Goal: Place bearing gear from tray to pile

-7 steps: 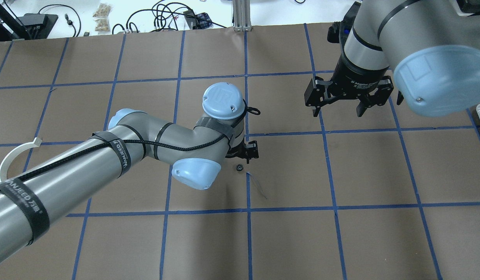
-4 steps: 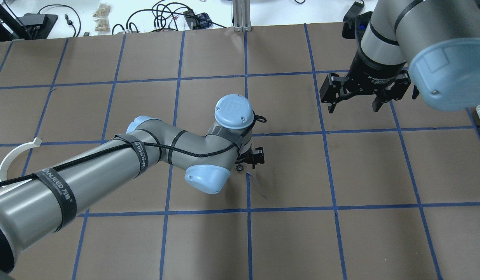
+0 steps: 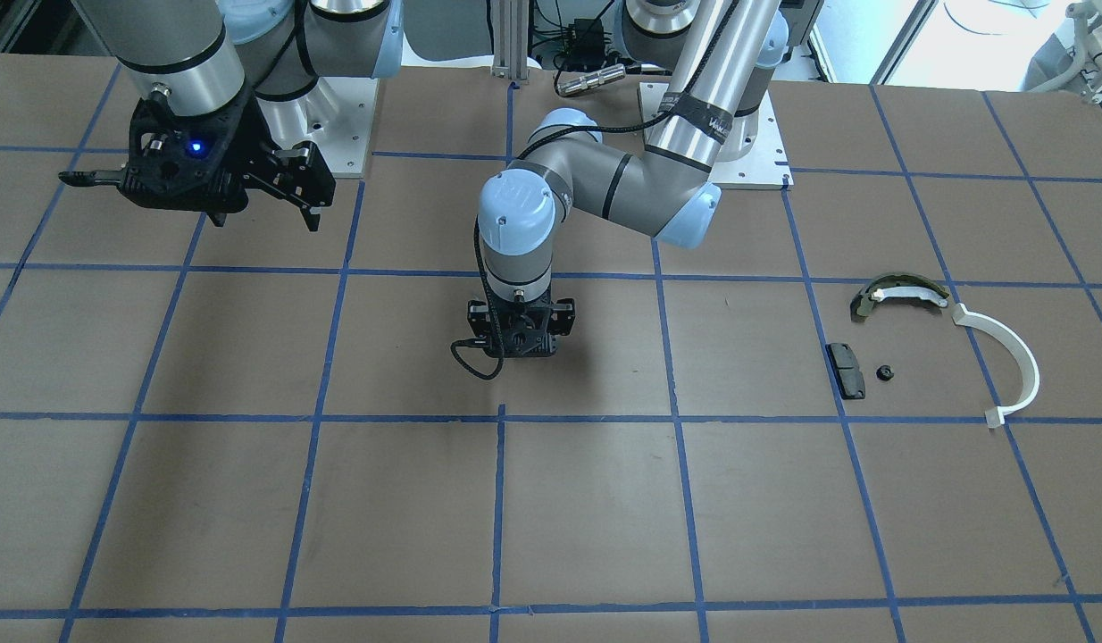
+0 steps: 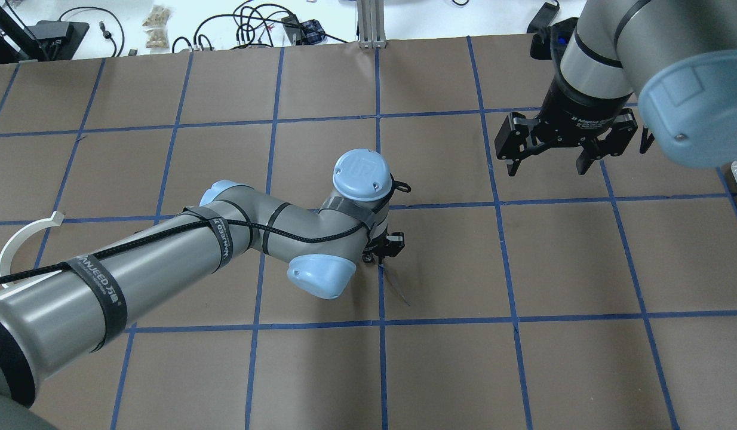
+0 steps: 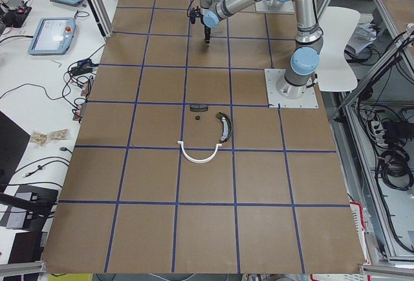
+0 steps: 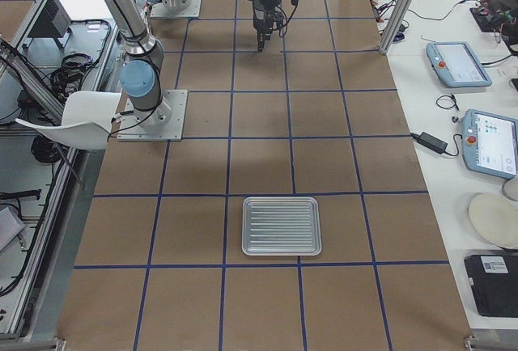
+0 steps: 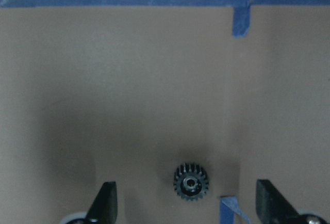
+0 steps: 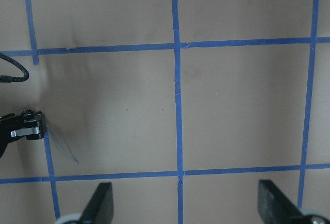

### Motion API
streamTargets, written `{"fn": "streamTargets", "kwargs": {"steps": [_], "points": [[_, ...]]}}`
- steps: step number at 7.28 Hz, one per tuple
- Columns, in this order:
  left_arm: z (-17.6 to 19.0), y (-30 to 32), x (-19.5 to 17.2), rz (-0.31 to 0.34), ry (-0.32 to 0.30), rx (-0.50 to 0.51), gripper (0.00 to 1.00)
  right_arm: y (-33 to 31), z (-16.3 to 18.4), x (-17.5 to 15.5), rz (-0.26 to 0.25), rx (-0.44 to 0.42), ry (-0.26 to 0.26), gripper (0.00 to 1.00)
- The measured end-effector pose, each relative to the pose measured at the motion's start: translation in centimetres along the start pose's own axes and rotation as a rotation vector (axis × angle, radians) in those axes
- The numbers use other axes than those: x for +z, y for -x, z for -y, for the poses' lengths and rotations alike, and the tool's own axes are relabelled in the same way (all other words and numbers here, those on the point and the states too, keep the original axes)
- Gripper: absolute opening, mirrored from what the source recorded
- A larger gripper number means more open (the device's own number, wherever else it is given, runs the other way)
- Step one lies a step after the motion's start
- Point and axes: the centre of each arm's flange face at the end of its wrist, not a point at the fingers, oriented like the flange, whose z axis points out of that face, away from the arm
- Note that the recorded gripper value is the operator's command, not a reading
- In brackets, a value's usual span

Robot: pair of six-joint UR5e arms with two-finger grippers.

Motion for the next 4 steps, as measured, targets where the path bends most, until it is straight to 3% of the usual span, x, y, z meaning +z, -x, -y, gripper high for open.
{"fn": "streamTargets", "kwargs": {"steps": [4], "points": [[0.8,0.8,-3.0,-0.019,-0.046,-0.011,0.0,0.2,-0.5,0.2,0.001,0.0,0.015,1.0]]}}
